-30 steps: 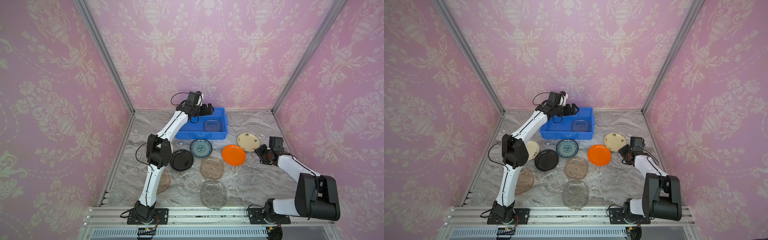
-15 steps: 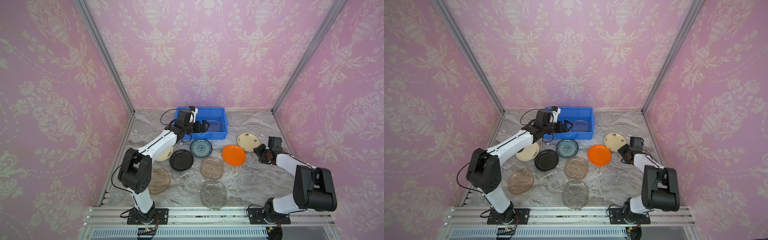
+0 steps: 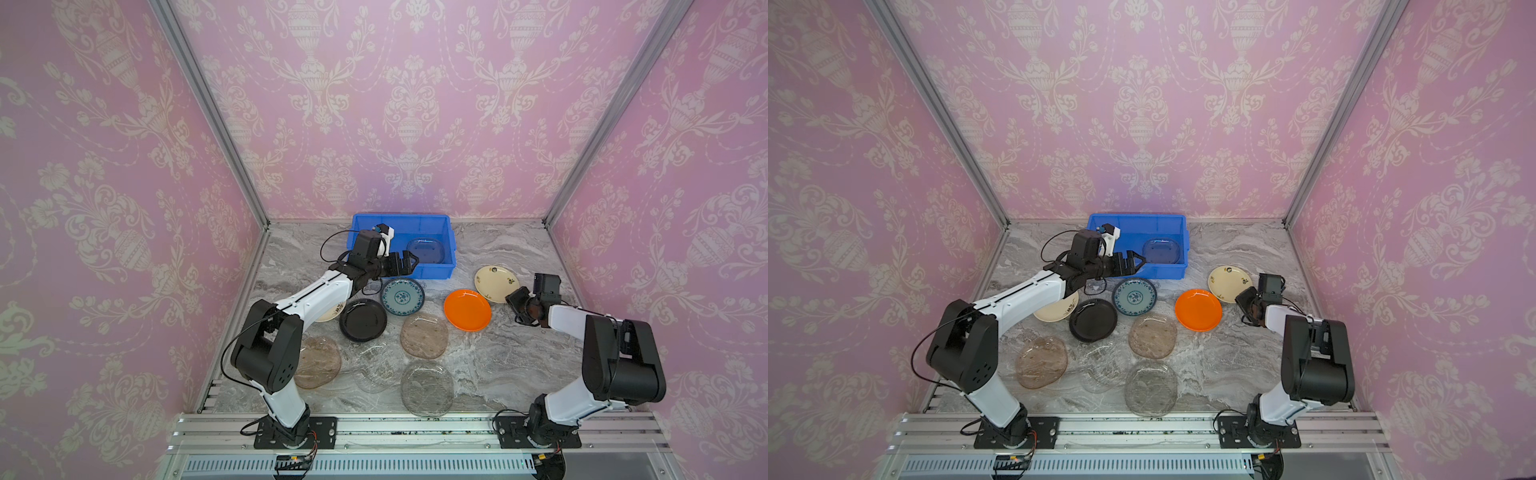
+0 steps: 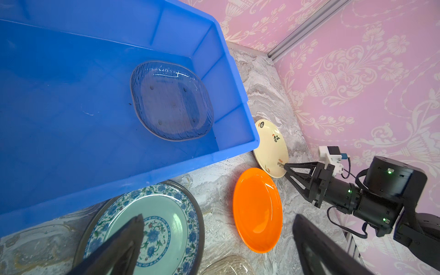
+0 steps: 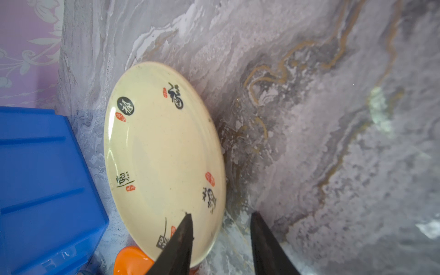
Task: Place the plates into the plastic bin on the countertop
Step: Pick up the plate from the middle-right of the table.
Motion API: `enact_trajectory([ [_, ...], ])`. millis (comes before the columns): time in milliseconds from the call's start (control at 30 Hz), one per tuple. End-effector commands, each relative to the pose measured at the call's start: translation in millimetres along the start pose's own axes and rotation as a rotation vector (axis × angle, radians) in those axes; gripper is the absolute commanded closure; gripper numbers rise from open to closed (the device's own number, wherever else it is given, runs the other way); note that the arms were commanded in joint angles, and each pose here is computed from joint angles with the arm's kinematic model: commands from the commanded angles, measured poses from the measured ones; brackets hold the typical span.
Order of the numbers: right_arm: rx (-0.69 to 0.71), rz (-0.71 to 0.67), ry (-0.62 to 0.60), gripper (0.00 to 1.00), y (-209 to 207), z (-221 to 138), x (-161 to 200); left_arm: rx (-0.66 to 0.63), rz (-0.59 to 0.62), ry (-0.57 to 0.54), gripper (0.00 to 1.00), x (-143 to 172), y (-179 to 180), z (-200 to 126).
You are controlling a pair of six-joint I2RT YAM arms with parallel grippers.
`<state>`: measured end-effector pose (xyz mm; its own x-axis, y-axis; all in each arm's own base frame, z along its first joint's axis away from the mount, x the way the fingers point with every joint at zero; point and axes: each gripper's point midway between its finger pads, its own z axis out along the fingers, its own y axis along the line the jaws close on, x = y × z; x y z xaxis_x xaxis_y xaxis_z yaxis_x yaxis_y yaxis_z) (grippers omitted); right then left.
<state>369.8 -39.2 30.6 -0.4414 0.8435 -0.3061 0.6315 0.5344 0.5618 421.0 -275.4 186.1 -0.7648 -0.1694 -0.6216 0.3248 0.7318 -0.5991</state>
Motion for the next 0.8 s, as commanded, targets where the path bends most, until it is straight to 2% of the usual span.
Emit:
enact_trajectory([
  [0,0.011,0.03,0.005,0.59,-9.8,8.8,1.9,0.03,0.016,-0.019,0.01,-5.8,-10.8,-3.3],
  [433,0.026,0.051,0.027,0.65,-20.0,21.2,8.9,0.019,0.026,0.005,0.01,-3.3,-5.9,6.2],
  [767,0.033,0.052,0.035,0.76,-20.9,21.6,9.5,0.014,0.034,0.017,0.01,-1.9,-2.7,12.5],
])
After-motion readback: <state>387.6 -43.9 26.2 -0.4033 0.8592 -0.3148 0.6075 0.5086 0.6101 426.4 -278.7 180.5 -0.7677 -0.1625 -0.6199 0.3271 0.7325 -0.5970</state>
